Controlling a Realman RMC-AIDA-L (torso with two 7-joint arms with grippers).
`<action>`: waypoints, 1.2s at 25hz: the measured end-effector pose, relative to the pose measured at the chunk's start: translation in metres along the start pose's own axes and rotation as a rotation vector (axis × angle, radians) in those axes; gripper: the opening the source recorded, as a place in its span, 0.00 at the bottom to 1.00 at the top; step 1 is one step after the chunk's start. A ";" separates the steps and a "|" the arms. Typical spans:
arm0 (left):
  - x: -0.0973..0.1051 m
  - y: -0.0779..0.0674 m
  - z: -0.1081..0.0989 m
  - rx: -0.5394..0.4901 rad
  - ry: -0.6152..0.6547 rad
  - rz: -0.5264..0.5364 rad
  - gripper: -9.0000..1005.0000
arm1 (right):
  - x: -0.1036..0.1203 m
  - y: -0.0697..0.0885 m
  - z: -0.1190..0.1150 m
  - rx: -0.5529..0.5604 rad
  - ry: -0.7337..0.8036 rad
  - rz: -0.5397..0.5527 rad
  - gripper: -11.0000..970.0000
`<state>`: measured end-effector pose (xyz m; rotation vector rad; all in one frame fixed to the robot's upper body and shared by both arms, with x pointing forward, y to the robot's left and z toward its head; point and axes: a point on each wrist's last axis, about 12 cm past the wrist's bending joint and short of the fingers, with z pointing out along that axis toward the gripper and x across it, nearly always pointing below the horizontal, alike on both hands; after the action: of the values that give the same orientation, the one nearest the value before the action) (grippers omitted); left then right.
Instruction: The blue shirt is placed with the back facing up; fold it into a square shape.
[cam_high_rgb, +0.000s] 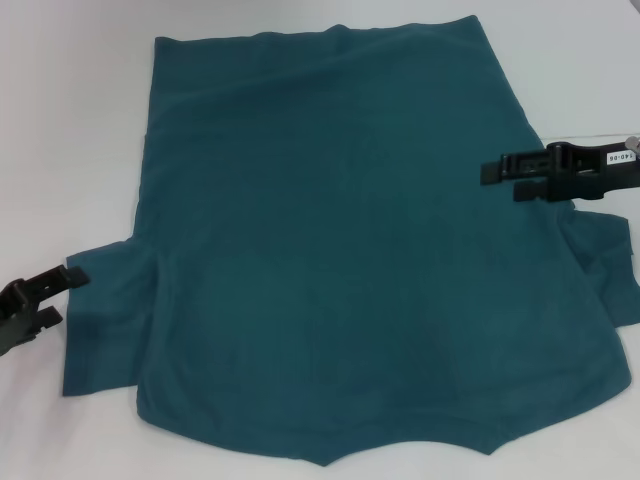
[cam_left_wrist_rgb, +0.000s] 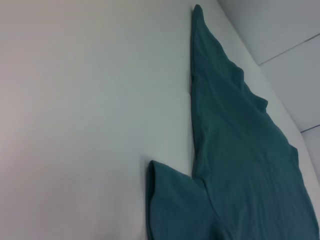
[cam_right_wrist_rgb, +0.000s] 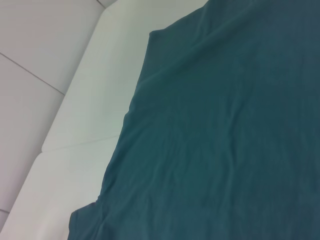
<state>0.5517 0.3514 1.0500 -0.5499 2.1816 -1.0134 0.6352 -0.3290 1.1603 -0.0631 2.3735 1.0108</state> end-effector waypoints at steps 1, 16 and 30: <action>0.000 0.000 0.000 0.000 0.000 0.000 0.84 | 0.000 0.000 0.000 0.000 -0.001 0.001 0.85; 0.005 -0.002 0.013 -0.038 0.029 0.034 0.84 | -0.001 0.000 -0.001 -0.001 -0.005 -0.004 0.85; 0.007 -0.010 0.021 -0.022 0.057 0.051 0.82 | -0.002 0.000 -0.001 -0.002 -0.020 -0.002 0.85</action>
<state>0.5631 0.3303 1.0446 -0.4781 2.2473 -0.9900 0.6366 -0.3304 1.1622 -0.0556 2.3544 1.0087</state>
